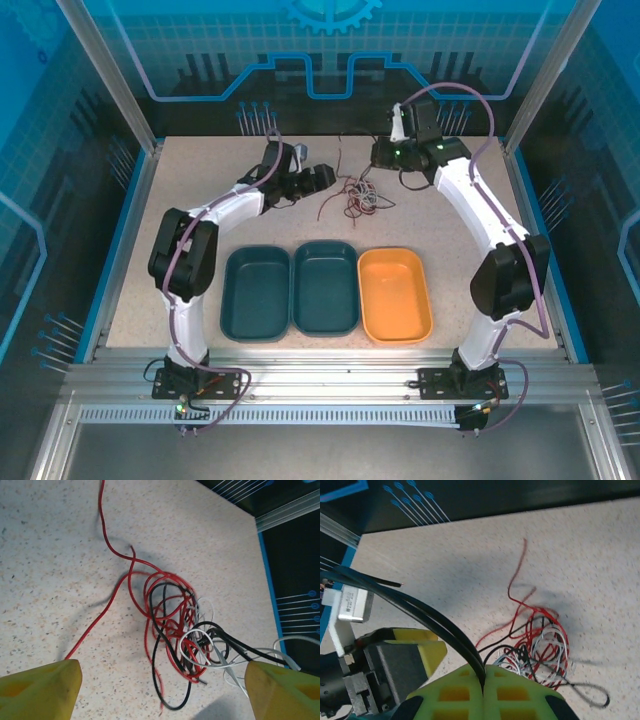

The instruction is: Untangle the cables

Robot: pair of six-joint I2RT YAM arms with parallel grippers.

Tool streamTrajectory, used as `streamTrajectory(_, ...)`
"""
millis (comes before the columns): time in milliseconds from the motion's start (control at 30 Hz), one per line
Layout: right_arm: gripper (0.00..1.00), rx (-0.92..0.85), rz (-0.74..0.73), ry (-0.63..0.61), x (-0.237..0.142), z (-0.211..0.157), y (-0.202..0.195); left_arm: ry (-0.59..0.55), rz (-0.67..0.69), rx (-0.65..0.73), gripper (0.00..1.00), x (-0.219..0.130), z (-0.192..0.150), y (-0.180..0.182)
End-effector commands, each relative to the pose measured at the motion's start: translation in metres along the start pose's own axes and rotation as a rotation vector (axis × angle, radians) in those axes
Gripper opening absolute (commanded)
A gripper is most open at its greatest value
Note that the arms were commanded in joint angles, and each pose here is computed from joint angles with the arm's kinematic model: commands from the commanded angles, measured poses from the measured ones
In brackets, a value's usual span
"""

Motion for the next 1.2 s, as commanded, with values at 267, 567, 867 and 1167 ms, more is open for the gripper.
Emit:
streamTrajectory(267, 0.08, -0.156, 0.120, -0.224, -0.041, 0.079, 0.072, -0.157, -0.095, 0.105, 0.93, -0.060, 0.027, -0.047)
streamTrajectory(567, 0.06, -0.047, -0.057, -0.015, 0.026, 0.032, 0.028, -0.208, 0.084, 0.101, 0.97, -0.089, 0.022, -0.016)
streamTrajectory(867, 0.24, -0.002, -0.268, 0.100, 0.073, 0.003, -0.024, -0.160, 0.120, 0.082, 0.99, -0.090, 0.004, -0.002)
streamTrajectory(1167, 0.30, 0.087, -0.268, 0.160, 0.066, -0.013, -0.055, -0.110, 0.109, 0.052, 0.99, -0.080, -0.003, 0.000)
Point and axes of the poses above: each hand's point on the last joint's axis, 136 mm out from that joint toward the fingers, its own x axis out along the fingers, its own y axis along the line the jaws close on, z = x × y, the point moved 1 cm from there along -x, back along the fingers, and after that the axes turned 1 degree about x, right-handed, at the moved point
